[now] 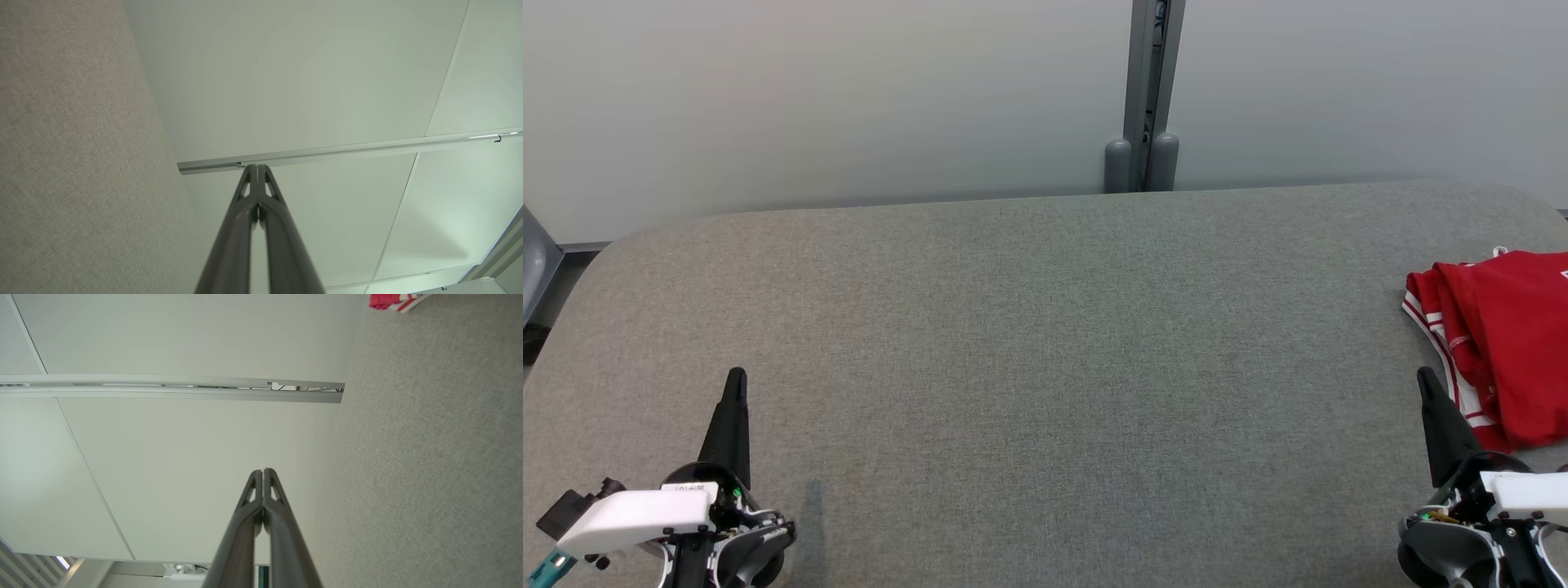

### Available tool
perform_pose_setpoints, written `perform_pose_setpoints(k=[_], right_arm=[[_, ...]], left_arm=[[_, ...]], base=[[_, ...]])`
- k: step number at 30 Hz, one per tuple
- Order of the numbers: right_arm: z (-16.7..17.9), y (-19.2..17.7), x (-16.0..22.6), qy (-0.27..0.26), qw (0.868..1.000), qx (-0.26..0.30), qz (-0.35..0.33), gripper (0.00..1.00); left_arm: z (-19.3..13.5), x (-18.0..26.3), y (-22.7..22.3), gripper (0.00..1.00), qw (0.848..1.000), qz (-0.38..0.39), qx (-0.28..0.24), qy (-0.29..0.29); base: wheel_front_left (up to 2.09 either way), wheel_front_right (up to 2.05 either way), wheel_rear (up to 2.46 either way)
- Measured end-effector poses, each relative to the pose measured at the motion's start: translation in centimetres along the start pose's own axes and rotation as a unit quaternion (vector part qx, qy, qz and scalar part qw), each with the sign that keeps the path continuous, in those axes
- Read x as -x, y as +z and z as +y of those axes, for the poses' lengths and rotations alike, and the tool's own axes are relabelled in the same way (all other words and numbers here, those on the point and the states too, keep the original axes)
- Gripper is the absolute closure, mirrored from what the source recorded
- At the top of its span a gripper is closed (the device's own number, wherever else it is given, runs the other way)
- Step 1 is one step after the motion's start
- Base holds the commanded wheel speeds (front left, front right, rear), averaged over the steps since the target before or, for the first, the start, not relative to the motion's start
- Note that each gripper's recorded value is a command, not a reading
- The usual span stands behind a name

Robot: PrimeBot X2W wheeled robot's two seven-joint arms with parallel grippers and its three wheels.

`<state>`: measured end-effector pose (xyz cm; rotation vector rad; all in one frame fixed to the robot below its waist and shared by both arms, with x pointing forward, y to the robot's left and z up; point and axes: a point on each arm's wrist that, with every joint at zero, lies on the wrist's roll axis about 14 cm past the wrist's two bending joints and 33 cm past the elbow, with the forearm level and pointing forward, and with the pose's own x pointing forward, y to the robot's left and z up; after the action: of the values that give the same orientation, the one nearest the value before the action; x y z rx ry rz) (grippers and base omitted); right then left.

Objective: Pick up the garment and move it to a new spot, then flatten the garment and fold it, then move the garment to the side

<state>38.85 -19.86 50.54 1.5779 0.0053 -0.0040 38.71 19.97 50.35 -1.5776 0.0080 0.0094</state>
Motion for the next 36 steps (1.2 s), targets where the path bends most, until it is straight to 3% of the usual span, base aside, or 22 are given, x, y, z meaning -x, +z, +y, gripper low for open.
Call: perform_pose_setpoints(k=[36], right_arm=[[0.01,0.0,0.0,0.0,1.0,0.0,0.0,1.0]], left_arm=[[-0.01,0.0,0.01,1.0,1.0,0.0,0.0,0.0]], base=[[0.0,0.0,0.0]])
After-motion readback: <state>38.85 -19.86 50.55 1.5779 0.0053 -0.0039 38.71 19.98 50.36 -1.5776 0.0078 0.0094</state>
